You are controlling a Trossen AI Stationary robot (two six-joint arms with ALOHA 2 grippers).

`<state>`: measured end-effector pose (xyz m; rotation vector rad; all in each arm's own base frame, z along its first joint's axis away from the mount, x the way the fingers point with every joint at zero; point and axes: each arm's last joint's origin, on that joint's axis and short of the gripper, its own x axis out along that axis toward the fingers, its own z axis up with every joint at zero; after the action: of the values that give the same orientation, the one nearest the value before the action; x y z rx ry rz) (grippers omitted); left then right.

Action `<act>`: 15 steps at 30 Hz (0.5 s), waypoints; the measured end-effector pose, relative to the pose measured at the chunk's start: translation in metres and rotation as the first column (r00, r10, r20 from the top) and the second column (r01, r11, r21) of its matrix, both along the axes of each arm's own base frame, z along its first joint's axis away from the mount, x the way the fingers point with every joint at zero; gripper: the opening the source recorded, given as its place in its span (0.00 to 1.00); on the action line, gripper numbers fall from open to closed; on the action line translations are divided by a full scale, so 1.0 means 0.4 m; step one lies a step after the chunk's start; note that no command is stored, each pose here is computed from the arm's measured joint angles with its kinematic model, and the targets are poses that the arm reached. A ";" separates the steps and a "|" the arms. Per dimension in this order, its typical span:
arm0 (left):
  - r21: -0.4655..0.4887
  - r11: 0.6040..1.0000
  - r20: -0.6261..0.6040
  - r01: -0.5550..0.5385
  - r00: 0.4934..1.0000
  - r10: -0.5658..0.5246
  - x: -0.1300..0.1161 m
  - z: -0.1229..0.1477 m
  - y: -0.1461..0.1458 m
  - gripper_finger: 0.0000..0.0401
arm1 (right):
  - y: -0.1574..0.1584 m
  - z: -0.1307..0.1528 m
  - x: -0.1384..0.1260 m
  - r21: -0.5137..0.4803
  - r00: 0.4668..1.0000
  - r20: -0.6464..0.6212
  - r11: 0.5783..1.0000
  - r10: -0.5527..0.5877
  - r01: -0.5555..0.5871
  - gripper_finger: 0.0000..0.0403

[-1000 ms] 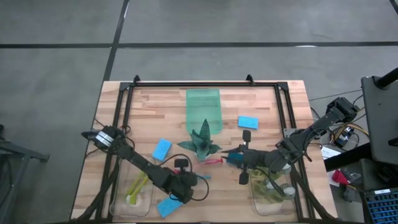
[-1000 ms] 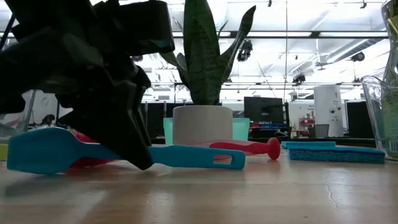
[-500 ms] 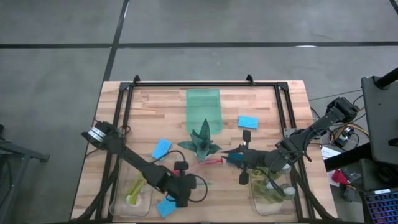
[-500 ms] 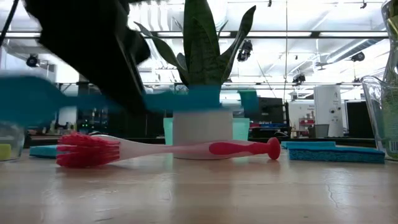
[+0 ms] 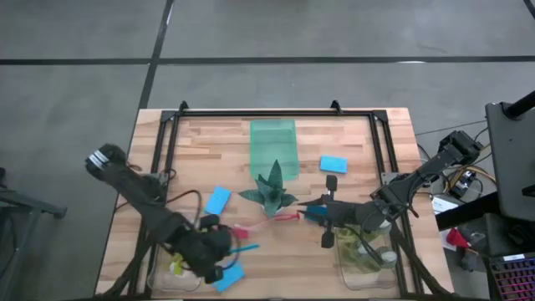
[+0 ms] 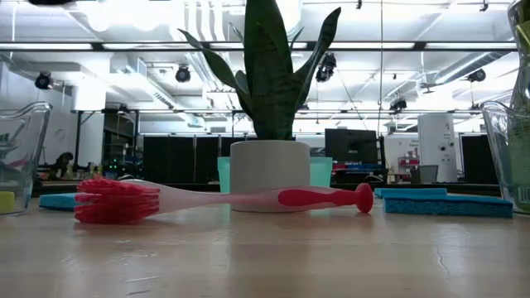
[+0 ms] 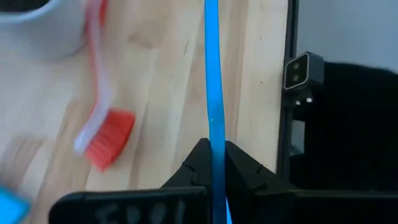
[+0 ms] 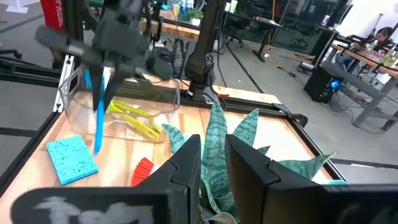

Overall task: Pick & Place Kitchen Sink Supplies
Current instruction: Put the blue dish brush into the left transparent bin

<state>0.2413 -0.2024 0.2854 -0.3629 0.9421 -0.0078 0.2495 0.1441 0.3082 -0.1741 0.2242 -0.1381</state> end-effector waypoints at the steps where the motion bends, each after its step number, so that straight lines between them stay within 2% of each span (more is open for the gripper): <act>1: -0.011 0.999 -0.006 -0.030 1.000 0.030 -0.019 0.009 0.000 0.04 | 0.000 0.000 0.000 0.000 1.000 0.000 1.000 0.000 0.000 0.17; 5: -0.071 0.982 -0.049 -0.173 0.984 0.170 -0.099 0.029 -0.004 0.08 | 0.000 0.000 0.000 0.000 1.000 0.000 1.000 0.000 0.000 0.15; 8: -0.085 0.963 -0.057 -0.254 0.967 0.250 -0.160 0.036 -0.013 0.06 | 0.000 -0.001 0.000 0.000 1.000 0.000 1.000 0.000 0.000 0.14; 12: -0.035 0.929 -0.117 -0.368 0.925 0.362 -0.238 0.020 -0.020 0.03 | 0.000 -0.001 0.000 0.000 1.000 0.000 1.000 0.000 0.000 0.13; 15: 0.033 0.868 -0.096 -0.495 0.863 0.496 -0.282 0.001 -0.010 0.04 | 0.000 0.000 0.000 0.001 1.000 0.002 1.000 0.000 0.000 0.13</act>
<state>0.1286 -0.2063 0.2858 -0.5965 0.9265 0.4923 0.2495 0.1441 0.3081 -0.1726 0.2225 -0.1383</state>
